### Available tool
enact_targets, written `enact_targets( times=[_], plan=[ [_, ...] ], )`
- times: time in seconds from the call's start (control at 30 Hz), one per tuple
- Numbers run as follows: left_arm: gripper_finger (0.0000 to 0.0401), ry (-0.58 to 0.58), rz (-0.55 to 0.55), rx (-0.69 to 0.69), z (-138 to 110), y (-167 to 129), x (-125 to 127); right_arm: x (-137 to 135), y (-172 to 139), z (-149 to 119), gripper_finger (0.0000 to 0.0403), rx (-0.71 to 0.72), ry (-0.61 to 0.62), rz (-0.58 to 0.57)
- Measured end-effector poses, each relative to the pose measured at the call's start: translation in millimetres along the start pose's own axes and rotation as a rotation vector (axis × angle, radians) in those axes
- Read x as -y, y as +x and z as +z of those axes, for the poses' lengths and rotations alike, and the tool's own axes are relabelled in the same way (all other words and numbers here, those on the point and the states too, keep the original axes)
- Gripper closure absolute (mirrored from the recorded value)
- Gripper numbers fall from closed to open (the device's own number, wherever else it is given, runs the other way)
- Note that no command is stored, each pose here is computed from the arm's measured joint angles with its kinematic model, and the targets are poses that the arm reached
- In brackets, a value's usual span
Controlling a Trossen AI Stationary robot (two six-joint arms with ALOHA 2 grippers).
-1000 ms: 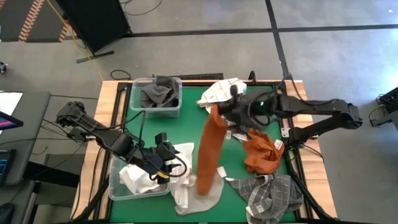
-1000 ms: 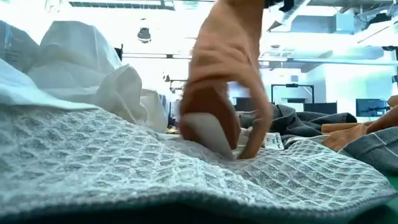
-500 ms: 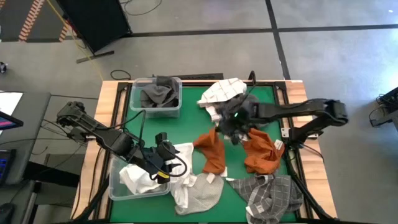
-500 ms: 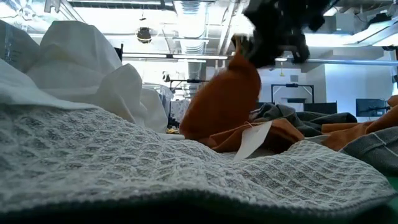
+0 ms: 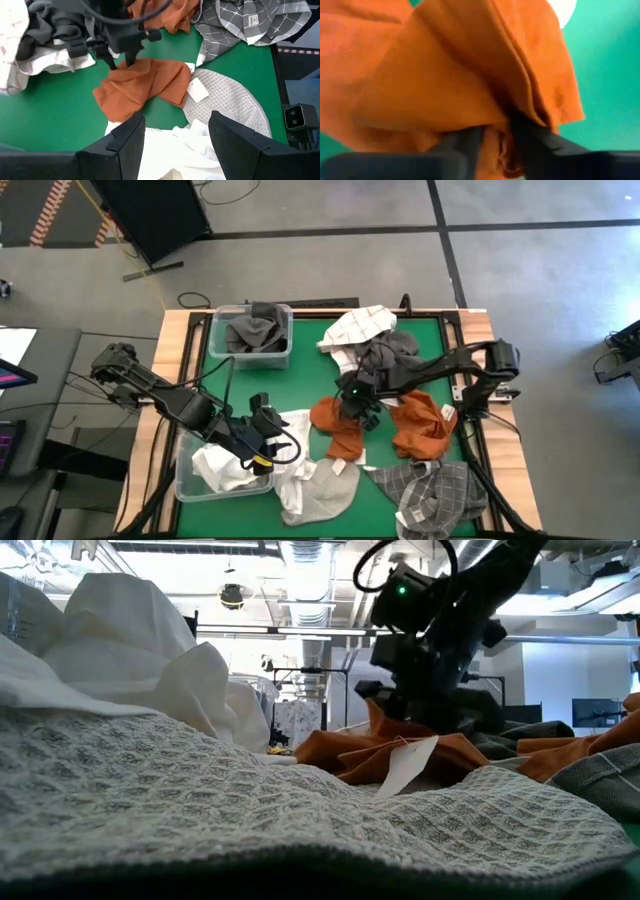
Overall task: Sort towels by color in basket
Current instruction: Put the brown towel into the top transparent bin
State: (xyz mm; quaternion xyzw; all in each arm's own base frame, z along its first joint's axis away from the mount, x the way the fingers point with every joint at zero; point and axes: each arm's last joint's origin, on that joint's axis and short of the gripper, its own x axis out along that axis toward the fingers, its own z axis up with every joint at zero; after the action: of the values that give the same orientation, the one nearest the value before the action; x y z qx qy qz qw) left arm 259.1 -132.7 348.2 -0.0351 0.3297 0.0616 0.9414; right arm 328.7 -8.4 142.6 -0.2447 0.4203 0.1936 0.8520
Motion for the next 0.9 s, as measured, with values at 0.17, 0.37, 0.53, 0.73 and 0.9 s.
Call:
enact_targets(
  times=[0.17, 0.37, 0.53, 0.73, 0.9],
  plan=[
    [0.0193, 0.001, 0.001, -0.001, -0.1, 0.0, 0.0, -5.2, 4.5, 9.8, 0.0096, 0.048, -0.001, -0.02],
    [0.0193, 0.001, 0.001, -0.001, -0.1, 0.0, 0.0, -6.5, -6.4, 21.5, 0.001, 0.079, 0.034, -0.041],
    [0.0193, -0.001, 0.0, 0.0, 0.0, 0.0, 0.0, -8.3, -21.8, 31.7, 0.0034, 0.093, 0.024, -0.031],
    [0.0193, -0.005, 0.001, -0.001, -0.1, 0.0, -0.1, -22.5, -23.1, 41.9, 0.0042, 0.177, 0.033, 0.117],
    [0.0193, -0.005, 0.001, -0.002, -0.2, 0.0, -0.1, -36.1, 7.9, 33.0, 0.004, 0.088, 0.048, 0.181]
  ],
)
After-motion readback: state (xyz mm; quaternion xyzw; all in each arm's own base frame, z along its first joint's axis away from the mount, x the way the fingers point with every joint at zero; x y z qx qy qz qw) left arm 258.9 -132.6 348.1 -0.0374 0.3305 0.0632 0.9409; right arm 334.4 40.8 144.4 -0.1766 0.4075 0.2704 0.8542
